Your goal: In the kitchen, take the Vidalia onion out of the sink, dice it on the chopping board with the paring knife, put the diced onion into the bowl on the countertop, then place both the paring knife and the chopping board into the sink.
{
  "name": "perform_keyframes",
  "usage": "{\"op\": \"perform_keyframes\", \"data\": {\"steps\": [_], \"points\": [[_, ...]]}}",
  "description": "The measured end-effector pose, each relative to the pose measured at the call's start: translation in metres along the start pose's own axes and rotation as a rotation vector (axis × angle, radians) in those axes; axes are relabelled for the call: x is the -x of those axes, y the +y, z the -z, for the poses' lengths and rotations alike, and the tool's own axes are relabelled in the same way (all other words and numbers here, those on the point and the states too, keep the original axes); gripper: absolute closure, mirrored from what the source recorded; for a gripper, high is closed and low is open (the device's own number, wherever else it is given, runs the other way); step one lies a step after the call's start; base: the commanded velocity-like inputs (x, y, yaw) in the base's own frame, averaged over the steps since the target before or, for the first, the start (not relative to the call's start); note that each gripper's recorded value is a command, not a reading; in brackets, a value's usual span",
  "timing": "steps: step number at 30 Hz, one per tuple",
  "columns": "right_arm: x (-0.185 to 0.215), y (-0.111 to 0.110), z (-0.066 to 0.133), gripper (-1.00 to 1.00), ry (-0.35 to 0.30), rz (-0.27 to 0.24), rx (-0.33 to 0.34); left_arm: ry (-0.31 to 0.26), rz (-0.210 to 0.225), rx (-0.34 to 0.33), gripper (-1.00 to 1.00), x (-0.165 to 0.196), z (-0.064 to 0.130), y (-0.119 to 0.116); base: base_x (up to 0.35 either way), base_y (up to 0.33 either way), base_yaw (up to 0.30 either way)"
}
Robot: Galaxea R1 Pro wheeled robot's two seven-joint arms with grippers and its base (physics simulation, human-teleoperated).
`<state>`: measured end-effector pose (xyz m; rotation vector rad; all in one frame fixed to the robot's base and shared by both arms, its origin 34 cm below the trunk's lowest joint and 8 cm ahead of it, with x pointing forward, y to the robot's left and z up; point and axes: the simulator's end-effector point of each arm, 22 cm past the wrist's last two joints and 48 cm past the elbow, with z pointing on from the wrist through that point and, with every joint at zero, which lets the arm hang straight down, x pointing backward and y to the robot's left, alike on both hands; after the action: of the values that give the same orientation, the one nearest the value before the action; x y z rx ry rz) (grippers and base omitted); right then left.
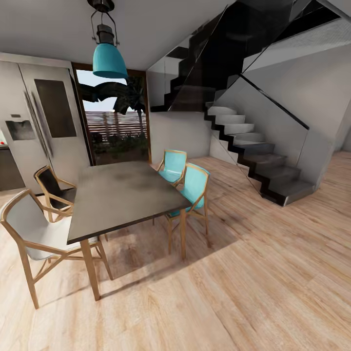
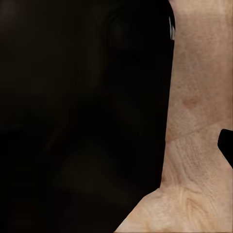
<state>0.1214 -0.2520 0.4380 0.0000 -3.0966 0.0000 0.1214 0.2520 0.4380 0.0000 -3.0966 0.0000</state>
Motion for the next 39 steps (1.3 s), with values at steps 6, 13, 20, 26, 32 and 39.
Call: {"op": "perform_keyframes", "data": {"steps": [6,13,20,26,32,39], "points": [[0.014,0.020,0.000,-1.00,-0.021,0.005,0.024,0.010,0.000,0.005,-1.00,-0.008,0.000,0.004,0.000,0.000,0.000],[0.019,0.032,0.001,-1.00,-0.032,0.006,0.039,0.010,0.000,0.012,-1.00,-0.009,0.000,0.009,0.000,0.000,0.000],[0.019,0.032,0.001,-1.00,-0.033,0.001,0.040,0.011,0.000,0.012,-1.00,-0.009,0.000,0.010,0.000,0.000,0.000],[0.020,0.033,0.001,-1.00,-0.034,0.000,0.041,0.011,0.000,0.012,-1.00,-0.009,0.000,0.010,0.000,0.000,0.000],[0.020,0.033,0.001,-1.00,-0.035,-0.002,0.041,0.011,0.000,0.012,-1.00,-0.009,0.000,0.010,0.000,0.000,0.000],[0.023,0.034,0.001,-1.00,-0.043,-0.005,0.043,0.012,0.003,0.011,-1.00,-0.009,0.000,0.009,0.000,0.000,0.000]]}}
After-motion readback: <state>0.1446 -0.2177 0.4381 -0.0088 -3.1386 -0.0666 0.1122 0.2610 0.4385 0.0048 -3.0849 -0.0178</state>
